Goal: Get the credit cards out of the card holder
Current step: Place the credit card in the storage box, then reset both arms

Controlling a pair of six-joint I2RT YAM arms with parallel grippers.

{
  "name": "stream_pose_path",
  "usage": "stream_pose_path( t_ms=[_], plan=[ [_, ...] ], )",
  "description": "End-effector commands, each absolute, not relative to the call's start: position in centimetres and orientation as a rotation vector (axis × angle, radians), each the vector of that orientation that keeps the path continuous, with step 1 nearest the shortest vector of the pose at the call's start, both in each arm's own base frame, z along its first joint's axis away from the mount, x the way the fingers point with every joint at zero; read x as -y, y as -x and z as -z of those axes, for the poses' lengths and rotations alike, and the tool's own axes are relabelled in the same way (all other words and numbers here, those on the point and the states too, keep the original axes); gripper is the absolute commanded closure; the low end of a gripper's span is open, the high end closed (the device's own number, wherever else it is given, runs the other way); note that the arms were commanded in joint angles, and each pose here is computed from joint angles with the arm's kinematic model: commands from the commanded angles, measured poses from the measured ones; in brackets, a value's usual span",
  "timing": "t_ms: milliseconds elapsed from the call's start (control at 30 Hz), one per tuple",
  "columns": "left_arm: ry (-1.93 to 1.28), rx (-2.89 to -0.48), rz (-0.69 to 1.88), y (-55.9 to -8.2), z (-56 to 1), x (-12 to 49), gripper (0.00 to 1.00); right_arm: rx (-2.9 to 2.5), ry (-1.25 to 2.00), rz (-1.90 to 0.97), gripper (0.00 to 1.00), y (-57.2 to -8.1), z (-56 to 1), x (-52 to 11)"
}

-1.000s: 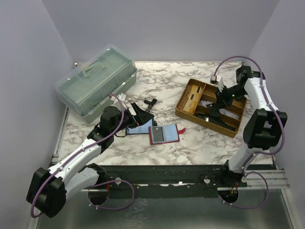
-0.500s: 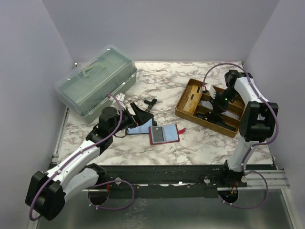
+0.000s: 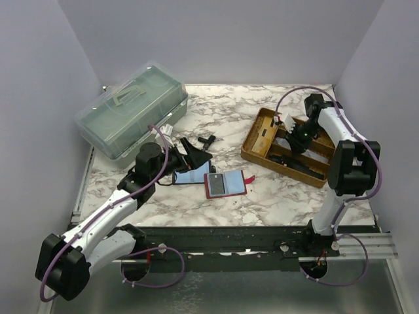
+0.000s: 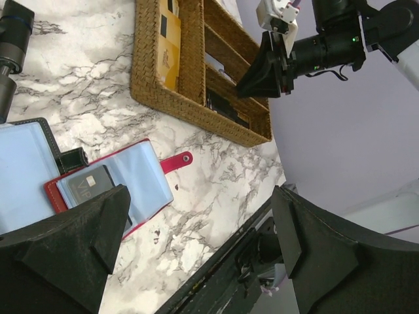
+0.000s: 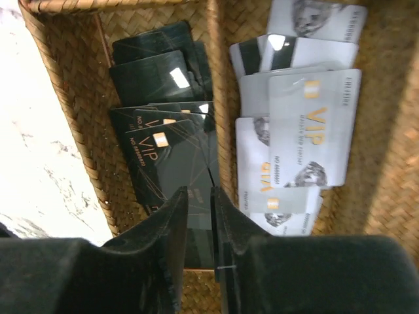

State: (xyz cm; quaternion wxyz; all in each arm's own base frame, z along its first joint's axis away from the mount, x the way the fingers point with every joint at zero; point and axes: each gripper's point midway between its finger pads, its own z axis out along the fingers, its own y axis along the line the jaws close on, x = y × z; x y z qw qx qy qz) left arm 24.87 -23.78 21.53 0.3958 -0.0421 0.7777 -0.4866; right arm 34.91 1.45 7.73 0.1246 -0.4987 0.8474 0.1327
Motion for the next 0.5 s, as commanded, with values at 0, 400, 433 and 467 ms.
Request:
stream_pose_path(
  t_ms=[0, 400, 433, 467],
  plan=[
    [0.039, -1.937, 1.228, -25.3, -23.6, 24.1, 0.03, -2.417, 1.267, -0.210, 0.73, -37.8, -12.1, -1.0],
    [0.079, -1.867, 1.283, -29.7, -29.2, 24.3, 0.01, -2.183, 0.843, -0.622, 0.46, -35.7, -21.8, -6.9],
    [0.085, -1.858, 1.280, -30.2, -29.9, 24.0, 0.01, -2.147, 0.820, -0.612, 0.42, -35.8, -22.9, -6.8],
    [0.098, -1.853, 1.266, -30.8, -30.4, 23.6, 0.01, -2.107, 0.796, -0.592, 0.36, -35.9, -24.2, -6.5]
  ],
)
